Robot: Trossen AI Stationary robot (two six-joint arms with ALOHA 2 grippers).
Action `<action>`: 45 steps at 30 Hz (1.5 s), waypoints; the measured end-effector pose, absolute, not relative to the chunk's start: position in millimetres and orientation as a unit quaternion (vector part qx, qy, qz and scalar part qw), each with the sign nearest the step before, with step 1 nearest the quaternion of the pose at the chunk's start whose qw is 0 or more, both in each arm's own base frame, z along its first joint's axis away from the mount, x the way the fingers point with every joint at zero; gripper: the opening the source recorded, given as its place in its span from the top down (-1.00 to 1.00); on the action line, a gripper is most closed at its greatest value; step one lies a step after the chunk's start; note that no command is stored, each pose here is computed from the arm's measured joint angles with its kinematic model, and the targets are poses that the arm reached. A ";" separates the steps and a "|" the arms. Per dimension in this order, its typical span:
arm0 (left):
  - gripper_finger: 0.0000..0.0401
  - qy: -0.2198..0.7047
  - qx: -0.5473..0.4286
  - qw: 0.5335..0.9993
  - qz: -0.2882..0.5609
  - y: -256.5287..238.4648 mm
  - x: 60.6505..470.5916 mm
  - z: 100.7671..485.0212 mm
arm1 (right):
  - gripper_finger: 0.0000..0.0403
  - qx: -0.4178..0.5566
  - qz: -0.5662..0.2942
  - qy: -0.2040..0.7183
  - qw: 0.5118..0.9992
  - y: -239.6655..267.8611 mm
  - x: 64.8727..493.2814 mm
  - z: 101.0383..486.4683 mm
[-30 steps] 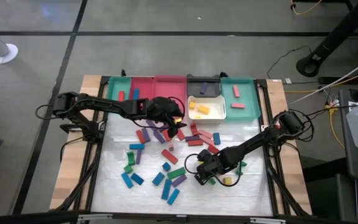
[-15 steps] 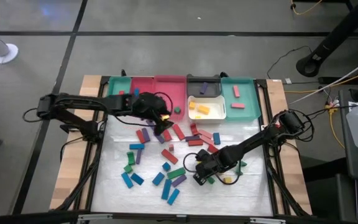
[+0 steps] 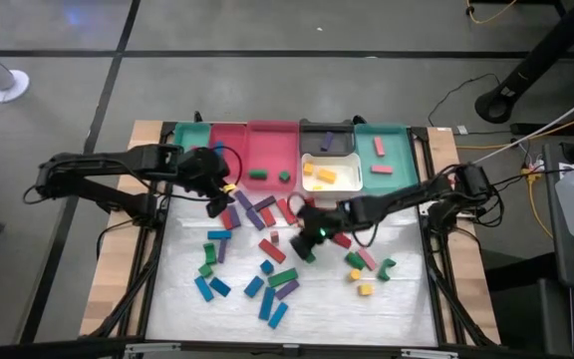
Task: Sort blocks
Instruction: Put the green block into the right pink bin
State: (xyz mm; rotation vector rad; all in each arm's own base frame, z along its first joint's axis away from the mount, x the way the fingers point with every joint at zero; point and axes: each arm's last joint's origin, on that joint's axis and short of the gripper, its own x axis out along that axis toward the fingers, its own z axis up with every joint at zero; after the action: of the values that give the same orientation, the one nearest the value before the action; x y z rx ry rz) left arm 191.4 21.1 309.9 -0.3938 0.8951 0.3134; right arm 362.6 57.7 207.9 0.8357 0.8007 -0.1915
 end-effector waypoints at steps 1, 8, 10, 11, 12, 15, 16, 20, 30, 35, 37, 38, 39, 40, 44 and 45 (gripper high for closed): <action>-0.16 0.430 -0.189 0.869 0.152 20.9 189.2 310.3 | 0.70 0.394 -0.087 0.358 0.842 49.8 366.4 210.7; -0.16 0.427 -0.181 0.871 0.162 21.3 185.3 312.1 | 0.69 0.372 -0.127 0.247 0.886 -13.0 385.4 215.0; -0.16 0.428 -0.177 0.872 0.161 21.3 185.4 312.1 | 0.69 0.367 -0.156 0.229 0.888 -31.0 385.8 214.6; -0.16 0.428 -0.176 0.872 0.160 21.4 185.3 312.1 | 0.68 0.367 -0.169 0.220 0.888 -39.0 385.6 214.4; -0.16 0.428 -0.175 0.872 0.160 21.3 185.2 312.1 | 0.68 0.368 -0.179 0.205 0.889 -46.4 387.3 214.1; -0.16 0.429 -0.174 0.872 0.159 21.3 185.2 312.0 | 0.64 0.372 -0.202 0.184 0.887 -65.9 388.0 210.9; -0.16 0.430 -0.171 0.873 0.158 21.3 185.2 312.0 | 0.63 0.373 -0.202 0.168 0.890 -71.0 390.3 210.3; -0.16 0.430 -0.169 0.873 0.156 21.3 185.2 312.0 | 0.60 0.377 -0.209 0.134 0.892 -87.1 395.5 203.9; -0.16 0.503 -0.152 0.836 0.158 19.8 171.8 303.7 | 0.59 0.378 -0.233 0.088 0.892 -104.1 400.5 194.7; -0.16 0.540 -0.196 0.795 0.195 18.8 162.4 297.1 | 0.59 0.376 -0.240 0.084 0.891 -108.6 399.4 195.0; -0.16 0.532 -0.247 0.775 0.233 18.8 161.7 292.5 | 0.59 0.376 -0.240 0.084 0.891 -109.2 399.2 195.0; -0.16 0.527 -0.275 0.763 0.255 18.8 161.5 289.4 | 0.58 0.376 -0.241 0.084 0.891 -109.7 399.1 195.0; -0.16 0.521 -0.304 0.748 0.277 18.8 161.3 284.4 | 0.57 0.376 -0.243 0.083 0.890 -111.2 398.7 194.9; -0.16 0.513 -0.332 0.733 0.298 18.8 161.3 278.9 | 0.55 0.376 -0.244 0.083 0.890 -111.5 398.6 194.9; -0.16 0.492 -0.413 0.671 0.371 18.6 159.1 252.7 | 0.40 0.370 -0.266 0.074 0.887 -113.2 397.9 195.0; -0.16 0.487 -0.425 0.660 0.382 18.5 158.7 246.1 | 0.35 0.368 -0.274 0.071 0.886 -113.7 397.7 195.0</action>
State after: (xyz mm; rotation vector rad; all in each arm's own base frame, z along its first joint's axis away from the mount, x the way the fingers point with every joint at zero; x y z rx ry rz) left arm 158.7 18.5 246.1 -0.9624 1.1019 0.8653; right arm 397.7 -113.7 195.0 0.7652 0.1475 -0.5690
